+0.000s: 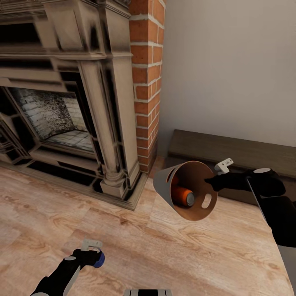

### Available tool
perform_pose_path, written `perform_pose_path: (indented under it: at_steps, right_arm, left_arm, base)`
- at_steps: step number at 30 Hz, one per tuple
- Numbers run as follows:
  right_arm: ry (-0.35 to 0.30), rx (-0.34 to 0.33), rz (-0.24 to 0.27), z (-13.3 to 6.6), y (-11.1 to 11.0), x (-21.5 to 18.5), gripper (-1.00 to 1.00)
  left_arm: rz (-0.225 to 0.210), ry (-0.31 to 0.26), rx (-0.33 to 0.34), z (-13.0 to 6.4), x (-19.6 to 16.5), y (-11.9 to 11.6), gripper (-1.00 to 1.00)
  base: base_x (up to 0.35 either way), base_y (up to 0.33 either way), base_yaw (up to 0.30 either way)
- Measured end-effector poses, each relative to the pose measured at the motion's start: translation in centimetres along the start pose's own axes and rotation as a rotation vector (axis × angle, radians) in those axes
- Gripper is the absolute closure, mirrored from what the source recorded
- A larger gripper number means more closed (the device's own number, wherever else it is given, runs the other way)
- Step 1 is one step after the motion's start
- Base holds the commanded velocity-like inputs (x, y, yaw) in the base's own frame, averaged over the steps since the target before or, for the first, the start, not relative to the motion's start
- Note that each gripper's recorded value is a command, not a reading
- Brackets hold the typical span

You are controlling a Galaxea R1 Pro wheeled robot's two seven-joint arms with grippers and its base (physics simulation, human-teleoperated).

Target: Put the three can of soda from the living room inside the tash can in the kitchen.

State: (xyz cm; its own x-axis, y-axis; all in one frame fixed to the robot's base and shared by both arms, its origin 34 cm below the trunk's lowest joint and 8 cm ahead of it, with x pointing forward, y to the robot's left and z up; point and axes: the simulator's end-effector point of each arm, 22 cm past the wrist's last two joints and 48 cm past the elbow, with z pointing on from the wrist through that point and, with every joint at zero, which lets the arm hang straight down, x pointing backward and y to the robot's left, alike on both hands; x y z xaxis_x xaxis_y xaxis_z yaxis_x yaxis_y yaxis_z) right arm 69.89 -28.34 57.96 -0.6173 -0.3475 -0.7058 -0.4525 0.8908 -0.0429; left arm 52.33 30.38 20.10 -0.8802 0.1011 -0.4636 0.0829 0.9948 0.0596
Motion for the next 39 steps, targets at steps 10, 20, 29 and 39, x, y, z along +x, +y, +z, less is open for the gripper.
perform_pose_path:
  at_steps: [10, 20, 29, 39]
  right_arm:
    - [0.002, -0.001, 0.001, 0.0, 0.0, 0.1, 1.00]
    - [0.002, -0.001, 0.000, 0.0, 0.0, 0.1, 1.00]
    - [0.037, -0.015, 0.010, 1.9, 0.1, 1.7, 1.00]
    - [0.053, -0.023, 0.014, 2.8, 0.2, 2.5, 1.00]
  left_arm:
    - [0.003, -0.006, 0.003, 0.0, -0.2, -0.1, -1.00]
    - [0.002, -0.002, 0.002, 0.0, -0.1, -0.1, -1.00]
    - [-0.003, 0.038, 0.007, 1.0, 1.9, -0.4, -1.00]
    - [-0.004, 0.049, 0.010, 1.4, 2.5, -0.5, -1.00]
  base:
    - [0.032, 0.000, 0.000]
    - [0.008, 0.000, 0.000]
    - [0.000, 0.000, 0.000]
    - [0.000, 0.000, 0.000]
